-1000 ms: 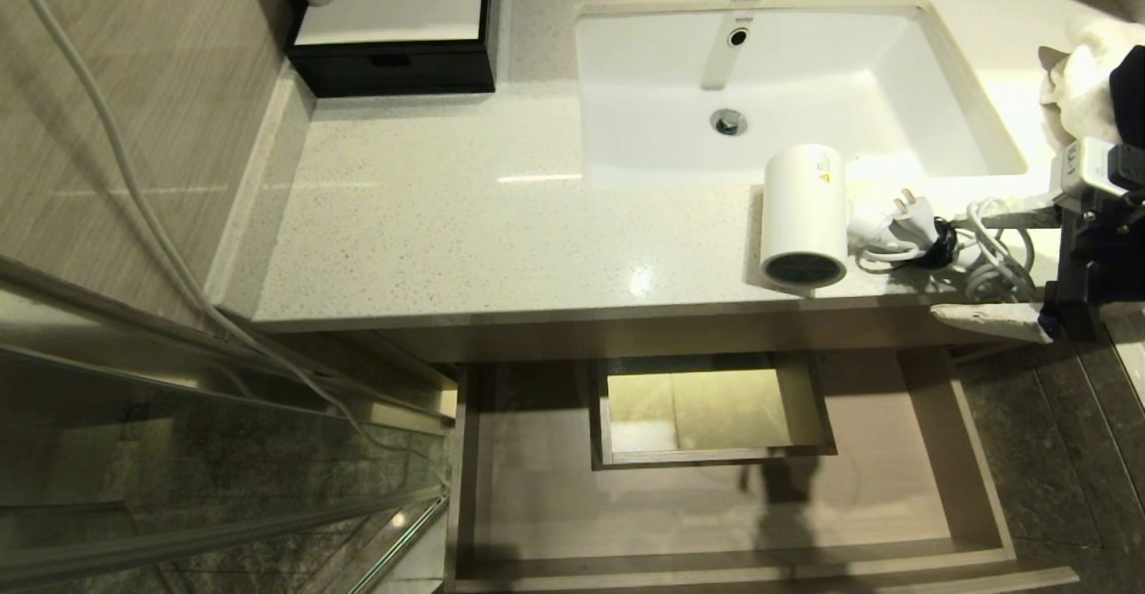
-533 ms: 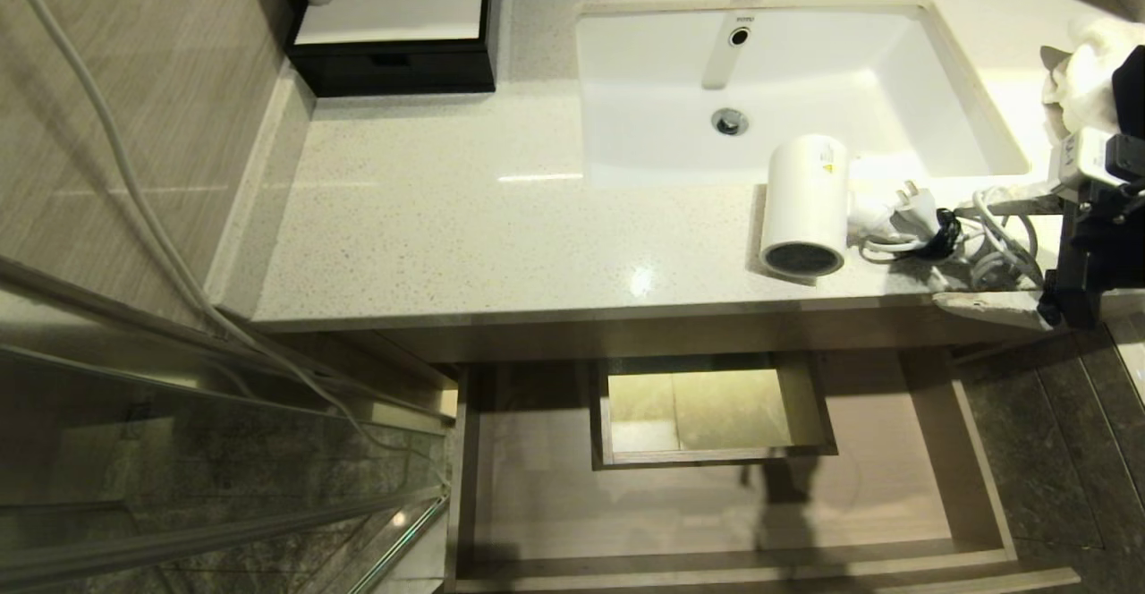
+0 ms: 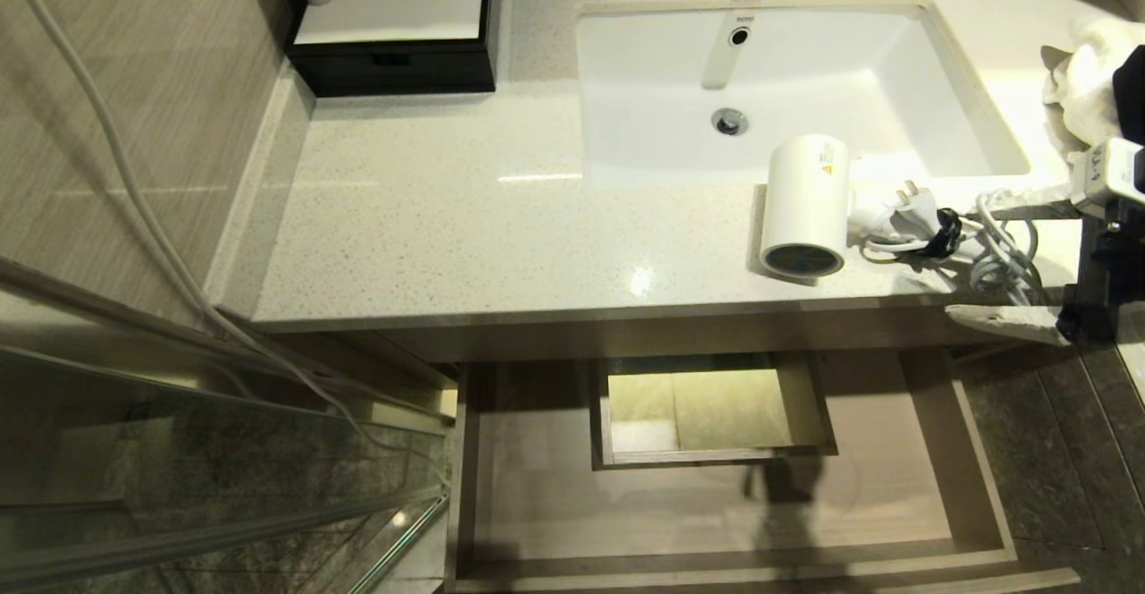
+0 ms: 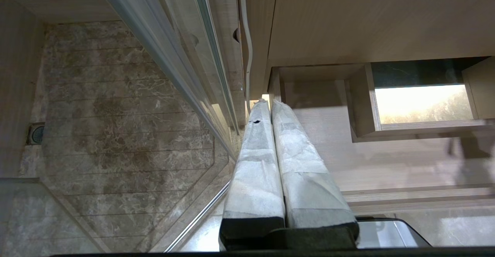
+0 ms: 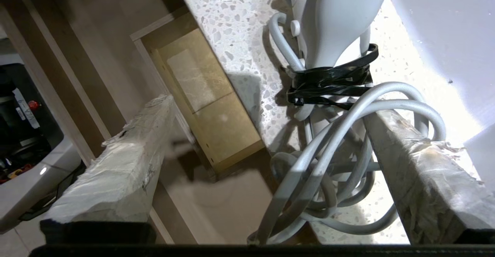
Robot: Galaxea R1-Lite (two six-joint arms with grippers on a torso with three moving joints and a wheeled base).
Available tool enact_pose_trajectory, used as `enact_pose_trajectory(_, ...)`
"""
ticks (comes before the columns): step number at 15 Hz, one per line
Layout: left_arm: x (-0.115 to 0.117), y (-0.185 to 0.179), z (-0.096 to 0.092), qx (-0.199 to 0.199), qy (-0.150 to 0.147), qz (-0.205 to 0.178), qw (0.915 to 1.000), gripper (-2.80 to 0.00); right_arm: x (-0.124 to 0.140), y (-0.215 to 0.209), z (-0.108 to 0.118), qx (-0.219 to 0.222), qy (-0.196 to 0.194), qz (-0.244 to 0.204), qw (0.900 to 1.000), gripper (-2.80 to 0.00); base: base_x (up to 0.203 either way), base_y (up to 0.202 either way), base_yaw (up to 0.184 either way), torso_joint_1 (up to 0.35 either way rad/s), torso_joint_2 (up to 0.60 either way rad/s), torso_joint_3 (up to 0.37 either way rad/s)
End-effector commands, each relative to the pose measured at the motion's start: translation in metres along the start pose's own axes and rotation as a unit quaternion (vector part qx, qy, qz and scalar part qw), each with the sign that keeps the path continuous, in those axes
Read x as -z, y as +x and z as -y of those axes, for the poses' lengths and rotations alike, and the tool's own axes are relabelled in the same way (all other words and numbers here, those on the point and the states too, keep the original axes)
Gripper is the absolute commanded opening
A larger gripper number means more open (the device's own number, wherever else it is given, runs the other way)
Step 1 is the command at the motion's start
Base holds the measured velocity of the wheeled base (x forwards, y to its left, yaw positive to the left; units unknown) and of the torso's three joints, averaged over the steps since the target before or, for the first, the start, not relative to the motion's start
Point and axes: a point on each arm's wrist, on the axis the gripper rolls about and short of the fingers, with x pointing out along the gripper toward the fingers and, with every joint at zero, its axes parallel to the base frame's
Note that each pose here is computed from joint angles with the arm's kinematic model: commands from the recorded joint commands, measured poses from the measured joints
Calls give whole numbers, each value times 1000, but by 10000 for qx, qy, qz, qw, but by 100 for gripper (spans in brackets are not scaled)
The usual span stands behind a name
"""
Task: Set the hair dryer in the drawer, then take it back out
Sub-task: Pick up the hairdryer
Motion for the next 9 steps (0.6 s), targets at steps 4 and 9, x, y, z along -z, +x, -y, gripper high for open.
enact_pose_trajectory(4,0,0,0,-1,-1,-5,10000,-280,-8,-18,-13,142,-113,24,9998,0,0,0,0,0,0,0)
enact_pose_trajectory(9,0,0,0,-1,-1,-5,10000,-280,-15,-31,-28,211,-175,46,9996,0,0,0,0,0,0,0)
